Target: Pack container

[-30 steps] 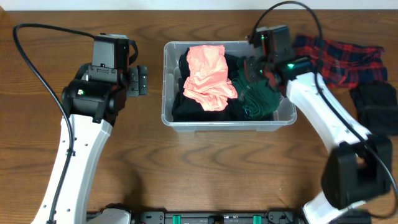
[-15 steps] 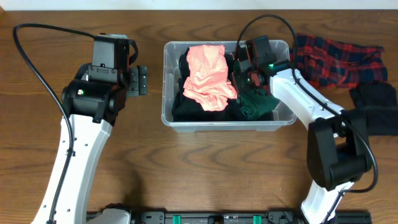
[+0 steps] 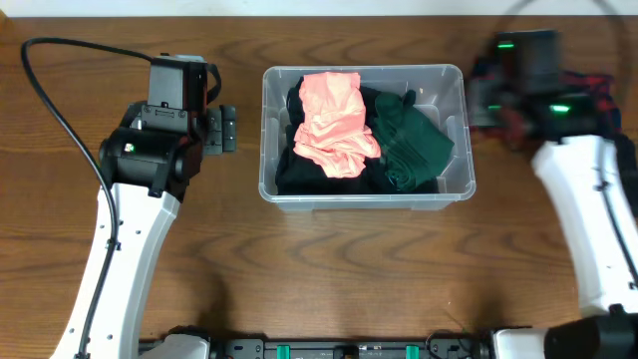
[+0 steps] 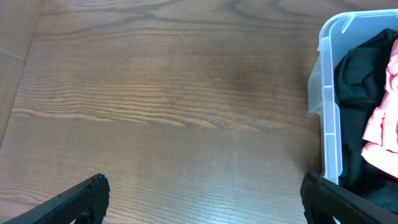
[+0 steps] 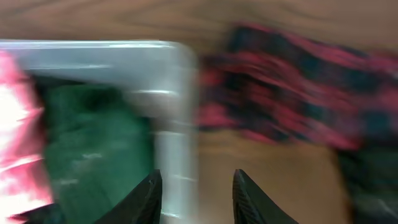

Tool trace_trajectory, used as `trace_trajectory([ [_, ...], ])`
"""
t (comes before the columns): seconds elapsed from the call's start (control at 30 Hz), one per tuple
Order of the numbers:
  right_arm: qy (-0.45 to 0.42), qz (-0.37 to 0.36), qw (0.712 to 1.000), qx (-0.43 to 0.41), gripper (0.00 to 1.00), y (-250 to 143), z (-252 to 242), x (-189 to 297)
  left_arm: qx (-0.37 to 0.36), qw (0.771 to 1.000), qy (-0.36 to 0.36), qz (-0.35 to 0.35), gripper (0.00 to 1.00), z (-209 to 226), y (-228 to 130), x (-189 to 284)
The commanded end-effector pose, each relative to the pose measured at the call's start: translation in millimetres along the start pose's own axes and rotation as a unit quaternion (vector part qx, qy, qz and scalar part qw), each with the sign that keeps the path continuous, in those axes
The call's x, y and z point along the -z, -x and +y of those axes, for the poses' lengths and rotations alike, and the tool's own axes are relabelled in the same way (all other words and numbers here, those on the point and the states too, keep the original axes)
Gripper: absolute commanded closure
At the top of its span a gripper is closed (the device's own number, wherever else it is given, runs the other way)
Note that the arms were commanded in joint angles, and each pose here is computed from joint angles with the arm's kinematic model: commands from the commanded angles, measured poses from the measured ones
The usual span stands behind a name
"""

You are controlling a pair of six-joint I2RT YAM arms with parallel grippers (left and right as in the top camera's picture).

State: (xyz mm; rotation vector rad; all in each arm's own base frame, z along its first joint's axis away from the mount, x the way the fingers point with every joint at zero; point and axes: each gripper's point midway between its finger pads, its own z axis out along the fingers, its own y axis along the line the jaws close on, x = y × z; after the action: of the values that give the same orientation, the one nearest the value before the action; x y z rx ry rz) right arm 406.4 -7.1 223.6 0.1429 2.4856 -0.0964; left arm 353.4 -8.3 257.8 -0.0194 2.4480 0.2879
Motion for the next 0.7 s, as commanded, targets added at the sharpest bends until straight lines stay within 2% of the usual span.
trace_trajectory([
  [0.0, -0.073, 0.029, 0.994, -0.077, 0.58, -12.4, -70.5, -6.3, -0.001, 1.0, 0.007, -0.007, 0.02, 4.6, 4.7, 4.2],
  [0.1, -0.118, 0.062, 0.98, -0.146, 0.27, -34.5, -131.0, -10.7, -0.001, 1.0, 0.007, -0.007, 0.02, 4.6, 4.7, 4.2],
  [0.2, -0.151, 0.082, 0.962, -0.211, 0.09, -53.7, -178.7, -16.8, -0.001, 1.0, 0.007, -0.007, 0.02, 4.6, 4.7, 4.2],
  [0.3, -0.176, 0.103, 0.944, -0.26, 0.01, -75.1, -217.9, -24.9, -0.001, 1.0, 0.007, -0.007, 0.02, 4.6, 4.7, 4.2],
  [0.43, -0.186, 0.137, 0.926, -0.299, 0.01, -103.0, -249.8, -45.3, -0.001, 1.0, 0.007, -0.007, 0.02, 4.6, 4.7, 4.2],
  [0.67, -0.156, 0.196, 0.914, -0.32, 0.01, -143.4, -263.7, -101.4, -0.001, 1.0, 0.007, -0.007, 0.02, 4.6, 4.7, 4.2],
])
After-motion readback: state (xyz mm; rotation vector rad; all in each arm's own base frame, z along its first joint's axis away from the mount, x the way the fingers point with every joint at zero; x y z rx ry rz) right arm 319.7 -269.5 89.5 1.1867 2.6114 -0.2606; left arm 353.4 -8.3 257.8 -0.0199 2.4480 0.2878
